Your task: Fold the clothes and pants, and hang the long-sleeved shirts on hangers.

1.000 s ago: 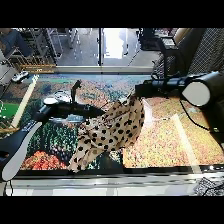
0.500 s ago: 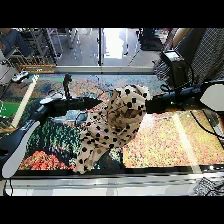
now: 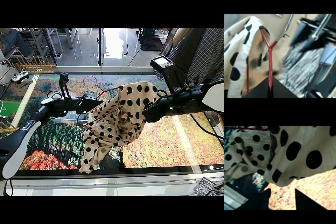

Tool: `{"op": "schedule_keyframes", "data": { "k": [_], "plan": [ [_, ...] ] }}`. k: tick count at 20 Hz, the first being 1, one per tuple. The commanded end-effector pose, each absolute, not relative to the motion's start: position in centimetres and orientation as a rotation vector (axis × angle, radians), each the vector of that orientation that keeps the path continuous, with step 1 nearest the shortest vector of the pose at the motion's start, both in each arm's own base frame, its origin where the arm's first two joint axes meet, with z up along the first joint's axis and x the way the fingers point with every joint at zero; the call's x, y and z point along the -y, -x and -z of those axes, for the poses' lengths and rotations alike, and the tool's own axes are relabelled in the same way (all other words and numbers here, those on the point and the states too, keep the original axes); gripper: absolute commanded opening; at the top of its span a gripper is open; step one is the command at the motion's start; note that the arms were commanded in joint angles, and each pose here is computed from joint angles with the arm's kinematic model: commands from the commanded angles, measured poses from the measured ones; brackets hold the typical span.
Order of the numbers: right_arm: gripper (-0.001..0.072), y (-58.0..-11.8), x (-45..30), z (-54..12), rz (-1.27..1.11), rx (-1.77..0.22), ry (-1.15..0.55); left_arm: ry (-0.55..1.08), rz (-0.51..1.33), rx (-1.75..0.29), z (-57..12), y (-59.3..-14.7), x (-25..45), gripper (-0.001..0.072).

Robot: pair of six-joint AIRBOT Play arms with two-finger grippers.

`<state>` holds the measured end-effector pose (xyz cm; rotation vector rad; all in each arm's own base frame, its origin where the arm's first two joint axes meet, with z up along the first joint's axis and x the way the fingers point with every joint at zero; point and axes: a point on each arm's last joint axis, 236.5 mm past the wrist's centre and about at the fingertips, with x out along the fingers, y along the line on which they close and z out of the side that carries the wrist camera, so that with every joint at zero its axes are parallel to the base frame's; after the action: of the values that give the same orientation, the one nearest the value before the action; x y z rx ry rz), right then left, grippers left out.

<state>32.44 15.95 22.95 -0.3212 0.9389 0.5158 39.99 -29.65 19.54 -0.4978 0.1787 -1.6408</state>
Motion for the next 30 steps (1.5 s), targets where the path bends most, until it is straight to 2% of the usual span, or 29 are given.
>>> {"op": "schedule_keyframes", "data": {
  "k": [1, 3, 5, 7, 9, 13, 14, 17, 18, 19, 20, 24, 26, 28, 30],
  "plan": [
    [0.0362, -37.0, -13.8, -25.7, -0.496, -0.688, 0.686, 0.43, 1.689, -0.194, -18.5, -38.7, 29.8, 0.0007],
    [0.0378, -40.3, -15.0, -29.0, -0.512, -0.441, 0.907, 0.41, 1.695, -0.212, -17.9, -38.5, 29.9, 0.0007],
    [0.0538, -42.1, -16.9, -29.8, -0.562, -0.307, 1.056, 0.411, 1.694, -0.212, -17.9, -38.5, 29.9, 0.0007],
    [0.054, -41.7, -19.2, -25.8, -0.738, -0.353, 1.149, 0.411, 1.692, -0.212, -17.9, -38.6, 29.9, 0.0008],
    [0.054, -40.7, -20.6, -21.4, -0.889, -0.46, 1.149, 0.41, 1.692, -0.212, -17.9, -38.6, 29.9, 0.0008],
    [0.0524, -41.7, -21.9, -19.1, -0.934, -0.489, 1.117, 0.409, 1.69, -0.219, -17.8, -38.6, 29.9, 0.0008],
    [0.0456, -41.6, -22.4, -19.0, -0.949, -0.485, 1.098, 0.409, 1.684, -0.22, -17.7, -38.7, 30.0, 0.0009],
    [0.0088, -40.8, -23.5, -19.0, -0.995, -0.474, 1.048, 0.405, 1.64, -0.226, -17.4, -39.7, 30.1, 0.0027],
    [0.0051, -40.5, -23.7, -18.9, -1.01, -0.481, 1.039, 0.403, 1.606, -0.23, -17.2, -40.5, 30.1, 0.0136],
    [0.0016, -40.1, -23.6, -18.6, -1.024, -0.497, 1.038, 0.438, 1.537, -0.275, -16.7, -42.0, 29.9, 0.0421],
    [0.0015, -39.6, -23.4, -18.3, -1.039, -0.52, 1.041, 0.483, 1.46, -0.332, -16.1, -43.6, 29.7, 0.072],
    [0.0012, -38.0, -22.6, -17.0, -1.089, -0.605, 1.055, 0.345, 1.354, -0.396, -14.0, -46.1, 26.2, 0.072],
    [0.0011, -37.7, -22.5, -16.7, -1.093, -0.626, 1.045, 0.239, 1.282, -0.511, -12.4, -47.2, 23.3, 0.072],
    [0.0011, -38.0, -22.2, -16.7, -1.046, -0.664, 0.991, 0.166, 1.139, -0.675, -10.4, -48.7, 19.3, 0.072],
    [0.0011, -38.3, -21.6, -16.6, -0.985, -0.712, 0.932, 0.184, 0.972, -0.768, -10.6, -50.3, 15.4, 0.0704]
  ]
}}
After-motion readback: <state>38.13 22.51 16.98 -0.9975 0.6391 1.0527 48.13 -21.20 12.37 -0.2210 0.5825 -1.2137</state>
